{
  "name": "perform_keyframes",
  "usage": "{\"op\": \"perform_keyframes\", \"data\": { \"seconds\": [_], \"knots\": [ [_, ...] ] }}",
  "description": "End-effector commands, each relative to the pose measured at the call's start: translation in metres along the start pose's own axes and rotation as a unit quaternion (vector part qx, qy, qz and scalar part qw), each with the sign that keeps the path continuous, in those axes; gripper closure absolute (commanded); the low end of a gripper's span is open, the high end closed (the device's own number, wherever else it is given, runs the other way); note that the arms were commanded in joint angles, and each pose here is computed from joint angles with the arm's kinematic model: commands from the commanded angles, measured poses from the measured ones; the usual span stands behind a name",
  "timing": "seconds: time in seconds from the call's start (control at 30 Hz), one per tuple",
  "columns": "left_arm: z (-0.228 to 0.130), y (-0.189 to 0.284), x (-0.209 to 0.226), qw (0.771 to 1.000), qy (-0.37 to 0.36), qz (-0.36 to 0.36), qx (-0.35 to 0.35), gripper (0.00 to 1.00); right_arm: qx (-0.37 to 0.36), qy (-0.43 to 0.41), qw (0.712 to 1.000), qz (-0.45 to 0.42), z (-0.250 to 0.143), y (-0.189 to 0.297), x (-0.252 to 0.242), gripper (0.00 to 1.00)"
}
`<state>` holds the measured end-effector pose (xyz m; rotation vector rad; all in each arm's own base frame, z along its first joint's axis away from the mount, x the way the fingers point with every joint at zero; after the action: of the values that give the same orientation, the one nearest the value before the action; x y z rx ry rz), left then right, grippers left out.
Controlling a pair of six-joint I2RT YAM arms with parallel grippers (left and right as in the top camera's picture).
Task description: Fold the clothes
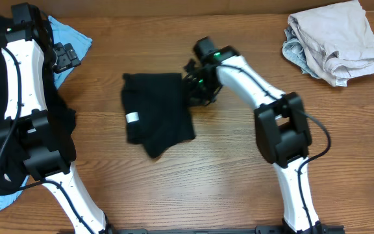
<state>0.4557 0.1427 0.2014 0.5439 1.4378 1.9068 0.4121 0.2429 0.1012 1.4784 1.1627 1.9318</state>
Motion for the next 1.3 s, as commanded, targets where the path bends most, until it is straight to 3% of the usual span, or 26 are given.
{"op": "perform_keyframes", "data": {
  "seconds": [0.0,0.27,0.47,0.53,0.7,0.8,0.97,1.03,1.27],
  "knots": [
    [0.0,0.005,-0.003,1.0,0.007,-0.015,0.002,0.0,-0.048,-0.006,0.998,-0.042,0.004,0.053,-0.026,0.96],
    [-0.003,0.005,-0.008,0.999,0.006,-0.041,0.017,0.0,-0.099,-0.065,0.987,-0.107,-0.005,0.123,-0.098,0.96],
    [-0.005,0.006,-0.01,0.998,0.006,-0.055,0.025,0.0,-0.122,-0.068,0.982,-0.125,-0.009,0.162,-0.106,0.96],
    [-0.005,0.006,-0.01,0.998,0.006,-0.056,0.027,0.0,-0.132,-0.063,0.98,-0.138,-0.008,0.176,-0.099,0.87],
    [-0.006,0.006,-0.01,0.998,0.006,-0.054,0.03,0.0,-0.149,-0.035,0.976,-0.157,-0.007,0.201,-0.063,0.37],
    [-0.007,0.006,-0.009,0.998,-0.005,-0.053,0.031,0.0,-0.141,-0.012,0.976,-0.167,-0.005,0.197,-0.039,0.2],
    [-0.007,0.006,-0.009,0.998,-0.02,-0.052,0.03,0.0,-0.134,0.02,0.974,-0.179,0.006,0.163,0.004,0.11],
    [-0.007,0.006,-0.009,0.998,-0.02,-0.052,0.03,0.0,-0.156,0.019,0.961,-0.227,0.016,0.145,0.027,0.0],
    [-0.006,0.006,-0.009,0.998,-0.02,-0.053,0.027,0.0,-0.237,-0.013,0.918,-0.317,0.04,0.105,0.057,0.0]
  ]
}}
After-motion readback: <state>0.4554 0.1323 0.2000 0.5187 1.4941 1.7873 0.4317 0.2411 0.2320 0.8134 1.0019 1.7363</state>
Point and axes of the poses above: each gripper's point midway between its finger pads, its own y axis back along the fingers, its own x axis along the line the jaws close on, z = x × y, the point moved 8 cm from there along y, back along the fingers, and after that the axes turned 14 degrees about y, right-handed, at the moved point
